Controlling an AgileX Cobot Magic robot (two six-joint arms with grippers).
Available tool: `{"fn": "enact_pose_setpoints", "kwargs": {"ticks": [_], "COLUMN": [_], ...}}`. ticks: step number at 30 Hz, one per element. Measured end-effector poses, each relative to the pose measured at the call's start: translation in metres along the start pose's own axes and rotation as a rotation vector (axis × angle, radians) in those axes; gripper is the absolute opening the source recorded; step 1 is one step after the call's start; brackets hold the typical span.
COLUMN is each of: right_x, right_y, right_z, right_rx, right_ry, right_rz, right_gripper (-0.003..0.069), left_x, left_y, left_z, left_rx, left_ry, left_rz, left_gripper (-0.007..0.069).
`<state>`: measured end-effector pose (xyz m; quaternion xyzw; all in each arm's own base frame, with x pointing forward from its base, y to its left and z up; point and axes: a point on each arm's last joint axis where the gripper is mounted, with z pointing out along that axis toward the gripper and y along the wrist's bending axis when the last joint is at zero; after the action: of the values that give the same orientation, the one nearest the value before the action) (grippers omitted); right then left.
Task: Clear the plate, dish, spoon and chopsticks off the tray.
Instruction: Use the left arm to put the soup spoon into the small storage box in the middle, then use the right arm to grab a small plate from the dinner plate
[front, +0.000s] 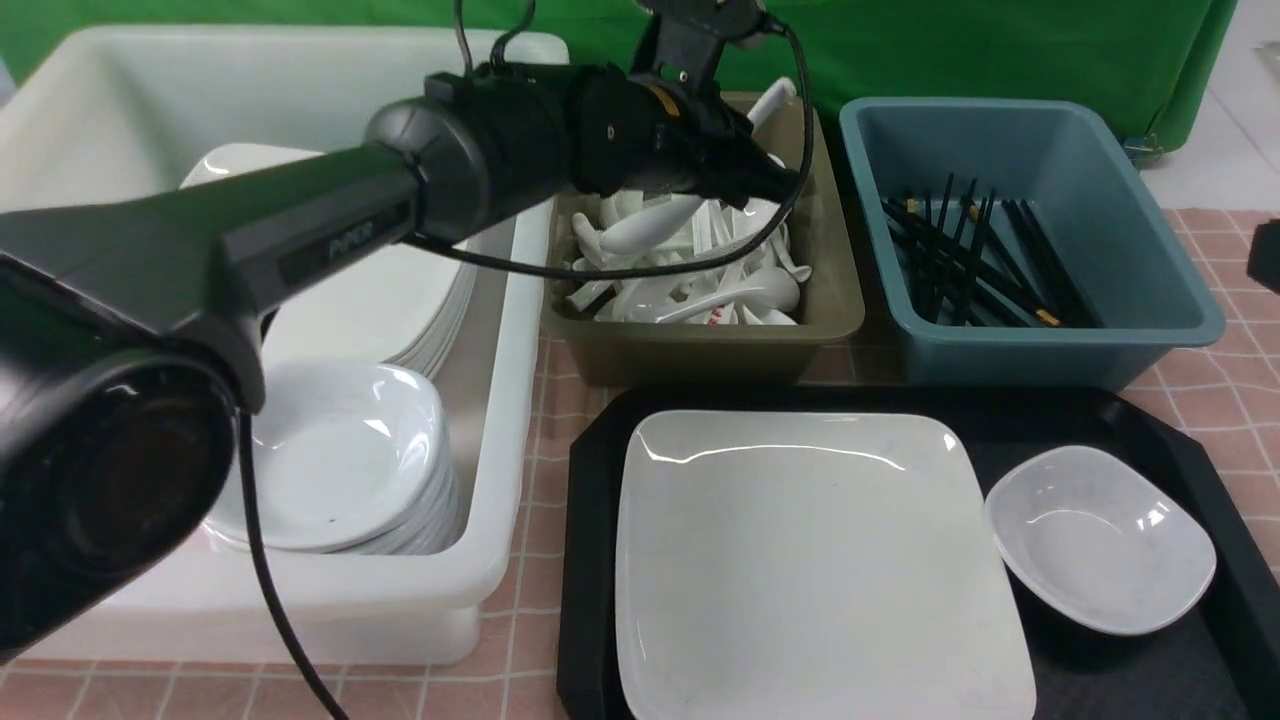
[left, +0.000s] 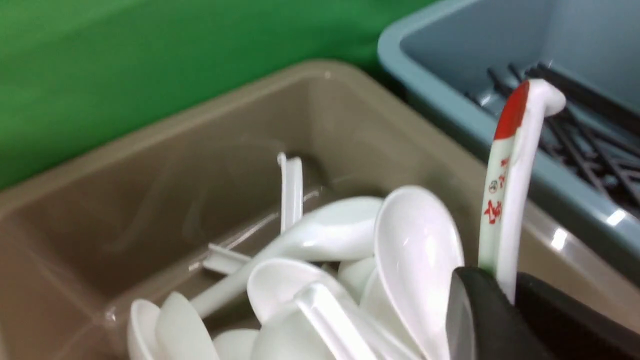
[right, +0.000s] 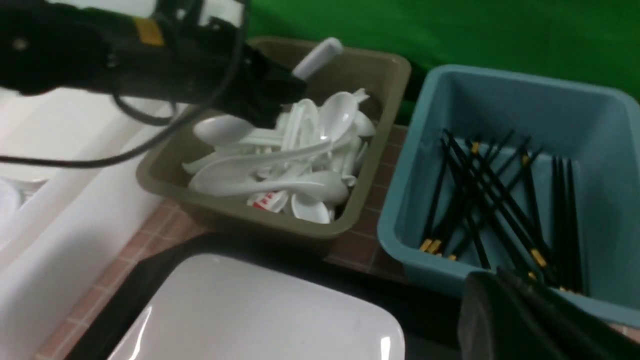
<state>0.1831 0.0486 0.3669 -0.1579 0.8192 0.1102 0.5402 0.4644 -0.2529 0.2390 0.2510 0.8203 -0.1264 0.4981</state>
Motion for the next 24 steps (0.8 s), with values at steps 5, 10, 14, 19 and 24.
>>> {"fn": "enact_pose_setpoints", "kwargs": {"ticks": [5,10,14,19,24], "right_x": [0.004,0.030,0.056,0.088,0.125], "right_y": [0.003,-0.001,-0.008,-0.013,-0.017], "right_z": [0.004,0.023,0.050,0.092,0.132], "right_rx": [-0.024,-0.051,-0.061,-0.099,-0.117], "right_ry": [0.037,0.320,0.576,0.797,0.978], "right_rz": [-0.035,-0.109,-0.109,-0.098,-0.176], "right_gripper": [0.0031,0.0031,0.0083,0.0348,0.0503], "left_x": [0.001,-0.006,-0.021,-0.041,-0.023], "left_y": [0.000,-0.002,-0.010,-0.033,-0.076], "left_z": [0.001,-0.019,-0.062,-0.127,-0.172], "left_rx": [0.000,0.030,0.084,0.180,0.283], "left_ry": [0.004,0.120,0.281,0.410,0.474], "left_rz": [0.003,0.022,-0.008,0.059,0.169], "left_gripper": [0.0185,0.0427,0.0394,0.0095,-0.0006]}}
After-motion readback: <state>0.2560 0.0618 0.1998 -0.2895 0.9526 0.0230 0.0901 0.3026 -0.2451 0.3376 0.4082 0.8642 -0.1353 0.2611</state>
